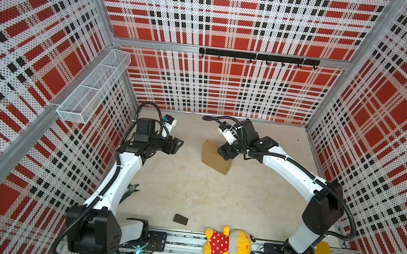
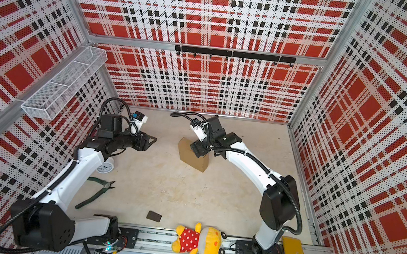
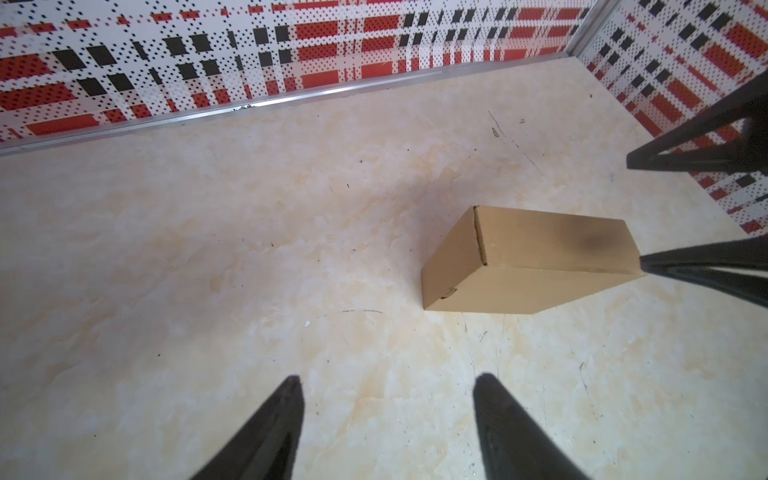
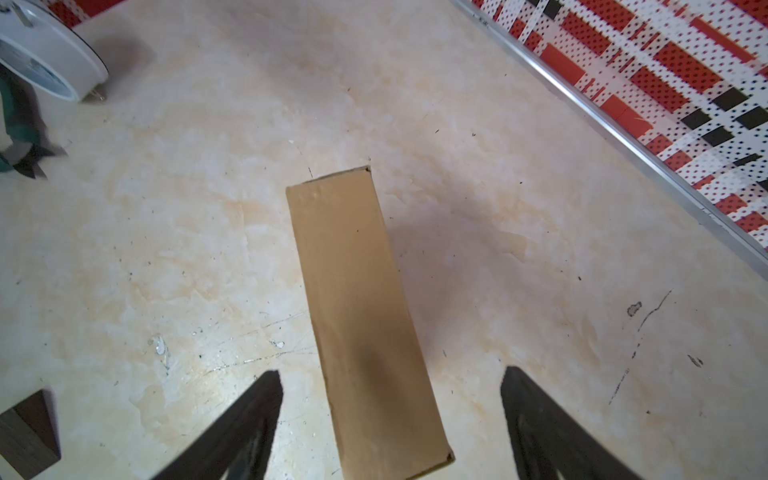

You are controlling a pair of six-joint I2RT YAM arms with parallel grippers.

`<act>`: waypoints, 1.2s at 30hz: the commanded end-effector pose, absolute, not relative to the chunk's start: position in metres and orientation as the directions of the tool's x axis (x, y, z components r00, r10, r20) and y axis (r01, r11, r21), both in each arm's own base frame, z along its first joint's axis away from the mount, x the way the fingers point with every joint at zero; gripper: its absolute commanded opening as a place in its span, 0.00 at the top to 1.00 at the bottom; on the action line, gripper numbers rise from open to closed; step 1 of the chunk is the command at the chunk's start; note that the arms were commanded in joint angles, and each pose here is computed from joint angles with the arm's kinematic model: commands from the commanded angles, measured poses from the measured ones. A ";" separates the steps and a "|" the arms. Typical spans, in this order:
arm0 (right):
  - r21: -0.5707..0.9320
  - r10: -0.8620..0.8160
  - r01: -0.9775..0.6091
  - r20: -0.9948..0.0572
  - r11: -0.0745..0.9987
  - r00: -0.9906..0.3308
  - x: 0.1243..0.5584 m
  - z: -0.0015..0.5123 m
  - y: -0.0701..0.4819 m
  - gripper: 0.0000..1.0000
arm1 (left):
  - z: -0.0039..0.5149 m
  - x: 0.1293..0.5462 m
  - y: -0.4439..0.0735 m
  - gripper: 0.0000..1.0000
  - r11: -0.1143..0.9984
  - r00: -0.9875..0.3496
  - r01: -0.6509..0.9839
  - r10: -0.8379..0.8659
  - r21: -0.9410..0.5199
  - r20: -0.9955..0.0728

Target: Fold the paper box

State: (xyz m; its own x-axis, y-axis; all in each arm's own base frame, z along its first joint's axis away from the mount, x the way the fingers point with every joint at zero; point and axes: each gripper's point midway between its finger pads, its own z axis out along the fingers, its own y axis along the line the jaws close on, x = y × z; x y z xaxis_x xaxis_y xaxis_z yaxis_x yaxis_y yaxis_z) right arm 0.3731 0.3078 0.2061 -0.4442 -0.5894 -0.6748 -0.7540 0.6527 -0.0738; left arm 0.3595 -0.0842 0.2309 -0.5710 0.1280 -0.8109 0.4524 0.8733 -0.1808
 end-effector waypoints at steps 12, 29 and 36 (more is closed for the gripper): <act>-0.062 -0.729 -0.878 -0.586 0.474 -0.353 0.380 0.165 0.347 0.17 | 0.241 0.359 -0.052 0.14 0.877 -0.501 0.406 -0.023 -0.258 -0.865; -0.188 -0.823 -0.925 -0.538 0.331 -0.185 0.381 0.186 0.345 0.64 | 0.239 0.362 -0.043 0.13 0.888 -0.492 0.385 -0.034 -0.252 -0.870; -0.546 -0.893 -0.827 -0.428 0.131 0.142 0.388 0.195 0.343 0.66 | 0.239 0.363 -0.037 0.12 0.897 -0.483 0.372 -0.033 -0.239 -0.875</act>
